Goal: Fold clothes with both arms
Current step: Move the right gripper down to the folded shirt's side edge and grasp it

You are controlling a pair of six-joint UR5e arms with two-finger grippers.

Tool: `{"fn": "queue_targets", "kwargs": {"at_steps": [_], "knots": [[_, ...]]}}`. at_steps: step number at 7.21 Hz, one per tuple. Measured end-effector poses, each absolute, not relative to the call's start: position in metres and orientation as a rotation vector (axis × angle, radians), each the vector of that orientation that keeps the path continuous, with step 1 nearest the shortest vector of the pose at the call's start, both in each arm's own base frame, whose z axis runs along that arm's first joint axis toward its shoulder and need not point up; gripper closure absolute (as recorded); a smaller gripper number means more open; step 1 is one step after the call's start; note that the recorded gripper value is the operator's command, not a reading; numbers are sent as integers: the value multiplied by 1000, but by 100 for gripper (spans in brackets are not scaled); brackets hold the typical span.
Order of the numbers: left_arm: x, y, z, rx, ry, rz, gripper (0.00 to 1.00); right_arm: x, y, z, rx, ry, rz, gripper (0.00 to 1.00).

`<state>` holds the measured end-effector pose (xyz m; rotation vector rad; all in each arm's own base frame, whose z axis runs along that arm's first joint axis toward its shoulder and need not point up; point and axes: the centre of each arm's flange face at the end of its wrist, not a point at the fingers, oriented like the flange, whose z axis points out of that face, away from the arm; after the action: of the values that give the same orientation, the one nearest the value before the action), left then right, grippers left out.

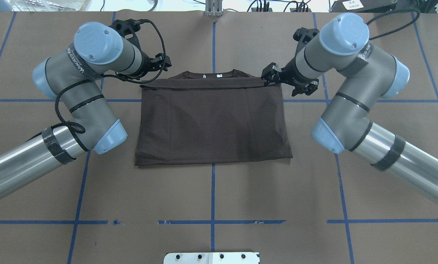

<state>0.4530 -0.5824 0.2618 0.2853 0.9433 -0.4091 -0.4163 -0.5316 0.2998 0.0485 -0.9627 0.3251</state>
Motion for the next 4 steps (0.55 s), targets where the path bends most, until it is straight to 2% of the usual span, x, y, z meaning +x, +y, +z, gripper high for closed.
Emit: {"fn": "queue_targets", "kwargs": {"at_steps": [2,4], "knots": [[452,-580,256,286,954,-407,0,-438,-452,322,15,-884,296,0],[452,-579,254,287,958,-406,0,-474,-408,344,-7,-822,248,1]]}}
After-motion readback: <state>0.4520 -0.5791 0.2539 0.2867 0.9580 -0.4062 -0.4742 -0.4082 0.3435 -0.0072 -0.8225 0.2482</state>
